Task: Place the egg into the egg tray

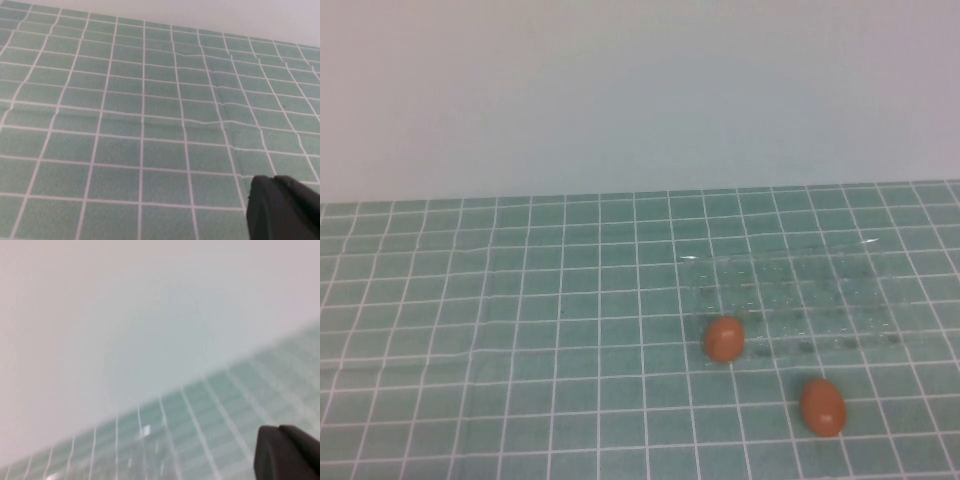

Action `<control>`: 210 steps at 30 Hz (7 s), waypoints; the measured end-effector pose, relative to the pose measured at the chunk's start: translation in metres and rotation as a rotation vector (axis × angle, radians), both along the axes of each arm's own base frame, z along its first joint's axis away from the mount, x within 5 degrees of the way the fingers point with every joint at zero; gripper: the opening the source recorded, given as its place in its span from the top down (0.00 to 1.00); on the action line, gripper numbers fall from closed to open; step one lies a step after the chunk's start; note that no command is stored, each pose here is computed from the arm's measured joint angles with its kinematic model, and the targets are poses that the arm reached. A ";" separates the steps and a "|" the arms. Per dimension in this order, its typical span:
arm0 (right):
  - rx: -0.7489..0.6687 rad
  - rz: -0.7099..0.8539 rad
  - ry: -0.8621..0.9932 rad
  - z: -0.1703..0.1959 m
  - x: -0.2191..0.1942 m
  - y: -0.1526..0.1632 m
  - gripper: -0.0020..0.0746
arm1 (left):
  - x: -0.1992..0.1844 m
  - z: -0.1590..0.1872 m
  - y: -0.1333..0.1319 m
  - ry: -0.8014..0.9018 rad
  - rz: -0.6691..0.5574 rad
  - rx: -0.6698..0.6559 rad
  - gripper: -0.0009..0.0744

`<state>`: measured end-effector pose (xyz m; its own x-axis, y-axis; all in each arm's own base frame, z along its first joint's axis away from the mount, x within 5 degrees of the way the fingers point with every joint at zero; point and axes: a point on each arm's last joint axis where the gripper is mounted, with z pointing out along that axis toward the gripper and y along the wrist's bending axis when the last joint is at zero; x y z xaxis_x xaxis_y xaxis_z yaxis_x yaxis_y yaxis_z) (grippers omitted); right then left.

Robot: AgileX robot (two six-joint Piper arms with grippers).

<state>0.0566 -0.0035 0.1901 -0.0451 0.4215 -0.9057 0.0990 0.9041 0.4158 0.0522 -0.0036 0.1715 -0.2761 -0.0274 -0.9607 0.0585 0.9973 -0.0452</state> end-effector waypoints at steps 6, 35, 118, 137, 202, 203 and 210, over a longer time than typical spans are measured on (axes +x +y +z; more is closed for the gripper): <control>-0.190 -0.021 -0.188 0.043 -0.006 -0.001 0.97 | 0.000 0.000 0.000 0.000 0.000 0.000 0.99; -0.395 -0.092 -0.491 0.297 0.015 -0.004 0.98 | 0.000 0.000 0.000 0.000 0.000 0.000 0.99; -0.389 0.741 1.409 -0.030 0.251 0.174 0.38 | 0.000 0.000 0.001 0.000 0.010 0.000 0.99; -0.521 0.815 1.399 -0.041 0.255 0.172 0.48 | 0.000 0.000 0.001 0.000 0.010 0.000 0.99; -0.573 0.756 -0.088 -0.036 0.201 0.154 0.49 | 0.000 0.000 0.001 0.000 0.010 0.000 0.99; -0.572 0.758 -0.086 -0.039 0.201 0.154 0.49 | 0.000 0.000 0.001 0.000 0.010 0.000 0.99; -0.573 0.768 -0.036 -0.058 0.203 0.155 0.49 | 0.000 0.000 0.001 0.000 0.010 0.000 0.99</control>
